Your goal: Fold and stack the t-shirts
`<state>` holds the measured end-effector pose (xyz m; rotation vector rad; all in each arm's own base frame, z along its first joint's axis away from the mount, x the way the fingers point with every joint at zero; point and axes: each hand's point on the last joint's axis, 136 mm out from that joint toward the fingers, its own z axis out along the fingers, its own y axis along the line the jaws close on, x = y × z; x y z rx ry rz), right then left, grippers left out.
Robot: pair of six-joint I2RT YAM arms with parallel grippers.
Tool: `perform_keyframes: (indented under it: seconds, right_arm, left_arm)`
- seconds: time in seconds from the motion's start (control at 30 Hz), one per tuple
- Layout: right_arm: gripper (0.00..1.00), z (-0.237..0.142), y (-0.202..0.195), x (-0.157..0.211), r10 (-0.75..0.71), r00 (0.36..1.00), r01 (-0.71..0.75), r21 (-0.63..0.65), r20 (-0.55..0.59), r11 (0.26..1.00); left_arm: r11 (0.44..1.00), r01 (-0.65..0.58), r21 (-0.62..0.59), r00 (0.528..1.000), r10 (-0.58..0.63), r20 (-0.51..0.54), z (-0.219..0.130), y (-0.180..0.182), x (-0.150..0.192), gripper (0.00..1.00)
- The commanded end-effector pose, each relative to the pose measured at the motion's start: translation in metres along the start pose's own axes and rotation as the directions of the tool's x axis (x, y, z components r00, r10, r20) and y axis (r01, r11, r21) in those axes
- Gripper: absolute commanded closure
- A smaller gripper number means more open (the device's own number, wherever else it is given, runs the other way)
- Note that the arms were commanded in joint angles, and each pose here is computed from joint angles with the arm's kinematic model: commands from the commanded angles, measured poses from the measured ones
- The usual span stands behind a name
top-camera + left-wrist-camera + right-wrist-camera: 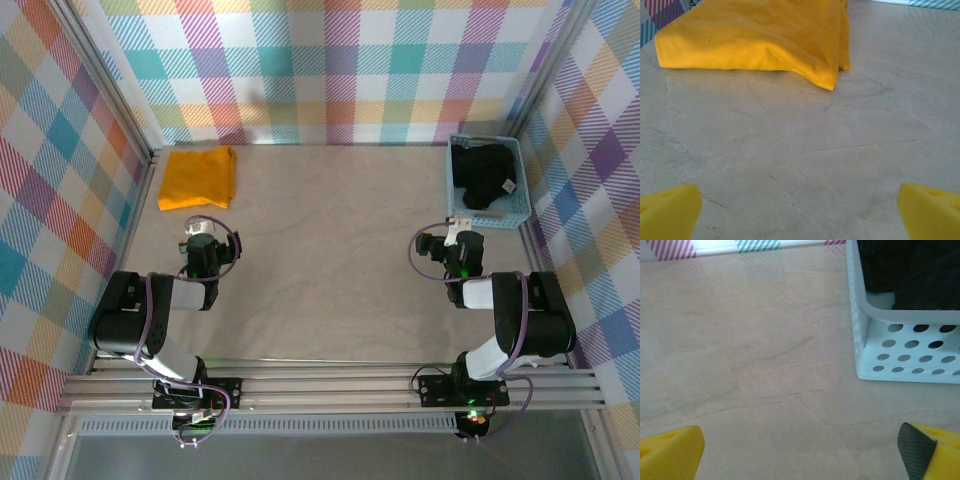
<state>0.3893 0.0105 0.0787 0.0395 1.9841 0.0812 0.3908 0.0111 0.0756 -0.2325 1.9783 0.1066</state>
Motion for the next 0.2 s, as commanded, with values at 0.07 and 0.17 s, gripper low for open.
perform_keyframes:
  seconds: [0.07, 0.17]
  right_arm:
    - [0.00, 0.0037, 0.0093, -0.0148, -0.023, 0.999, 0.025, -0.053, 0.033, 0.998]
    - [0.00, 0.0030, 0.0093, -0.0149, -0.024, 0.999, 0.026, -0.052, 0.037, 0.998]
  left_arm:
    - [1.000, -0.011, 0.011, 1.000, 0.011, 0.027, -0.0008, -0.0032, -0.0058, 0.00]
    - [1.000, -0.011, 0.011, 1.000, 0.011, 0.029, -0.0008, -0.0031, -0.0065, 0.00]
